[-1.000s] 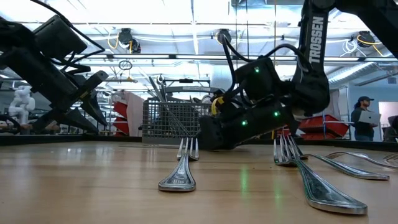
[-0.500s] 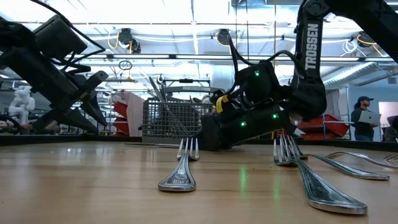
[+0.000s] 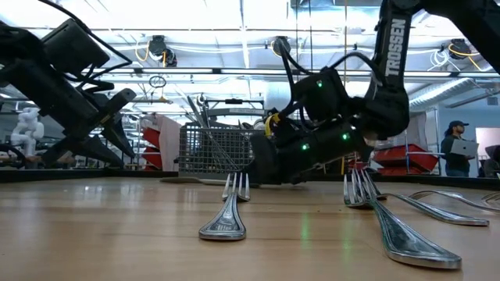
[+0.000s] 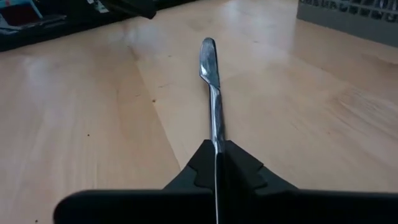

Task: Sort silverware
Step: Put the silver knife into the gray utensil holder

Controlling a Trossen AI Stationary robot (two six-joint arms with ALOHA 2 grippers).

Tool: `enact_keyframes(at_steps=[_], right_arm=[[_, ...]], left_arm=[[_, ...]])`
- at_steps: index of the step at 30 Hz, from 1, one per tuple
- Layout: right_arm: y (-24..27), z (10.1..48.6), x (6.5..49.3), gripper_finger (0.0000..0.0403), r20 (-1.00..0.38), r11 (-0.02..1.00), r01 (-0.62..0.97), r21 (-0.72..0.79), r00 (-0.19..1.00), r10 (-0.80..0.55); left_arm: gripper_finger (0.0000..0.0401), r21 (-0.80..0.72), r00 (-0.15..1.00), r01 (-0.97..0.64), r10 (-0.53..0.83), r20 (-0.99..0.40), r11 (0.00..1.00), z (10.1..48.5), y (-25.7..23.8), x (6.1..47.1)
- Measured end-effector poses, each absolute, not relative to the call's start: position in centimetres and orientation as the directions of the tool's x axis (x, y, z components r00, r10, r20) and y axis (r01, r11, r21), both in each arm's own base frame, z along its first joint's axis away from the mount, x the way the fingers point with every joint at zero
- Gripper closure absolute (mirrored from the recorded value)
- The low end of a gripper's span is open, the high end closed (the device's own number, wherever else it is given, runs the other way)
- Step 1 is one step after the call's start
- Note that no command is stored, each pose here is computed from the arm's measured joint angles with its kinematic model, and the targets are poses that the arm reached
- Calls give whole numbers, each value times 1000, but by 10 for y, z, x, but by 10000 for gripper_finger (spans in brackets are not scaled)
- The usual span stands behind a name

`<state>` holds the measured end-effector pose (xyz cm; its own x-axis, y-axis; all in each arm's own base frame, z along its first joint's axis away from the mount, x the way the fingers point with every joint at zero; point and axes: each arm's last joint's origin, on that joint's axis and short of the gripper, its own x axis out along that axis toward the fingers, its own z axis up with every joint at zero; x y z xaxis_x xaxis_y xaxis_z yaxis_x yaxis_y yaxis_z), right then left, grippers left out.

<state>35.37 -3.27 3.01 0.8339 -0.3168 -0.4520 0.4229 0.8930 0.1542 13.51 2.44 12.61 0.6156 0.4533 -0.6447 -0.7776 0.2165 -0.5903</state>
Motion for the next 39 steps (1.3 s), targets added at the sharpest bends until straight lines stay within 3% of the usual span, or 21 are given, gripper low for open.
enact_keyframes(at_steps=[16,20,23,27,36,39], right_arm=[[-38,118,351,399,-354,890,456,5,833,-425],[-42,121,348,401,-383,886,464,14,821,-424],[-45,113,345,399,-462,913,406,22,814,-351],[-42,109,347,366,-465,938,348,-7,829,-311],[-43,75,349,247,-502,935,351,-45,802,-324],[-43,59,352,232,-479,929,371,9,817,-322]], left_arm=[[267,-650,661,-727,478,-578,219,132,26,141],[267,-652,665,-724,479,-573,226,133,26,141],[267,-644,669,-724,479,-568,247,133,26,142],[267,-618,668,-732,479,-569,286,133,26,141],[267,-603,667,-736,479,-571,308,133,26,141],[267,-601,667,-737,479,-571,309,133,26,141]])
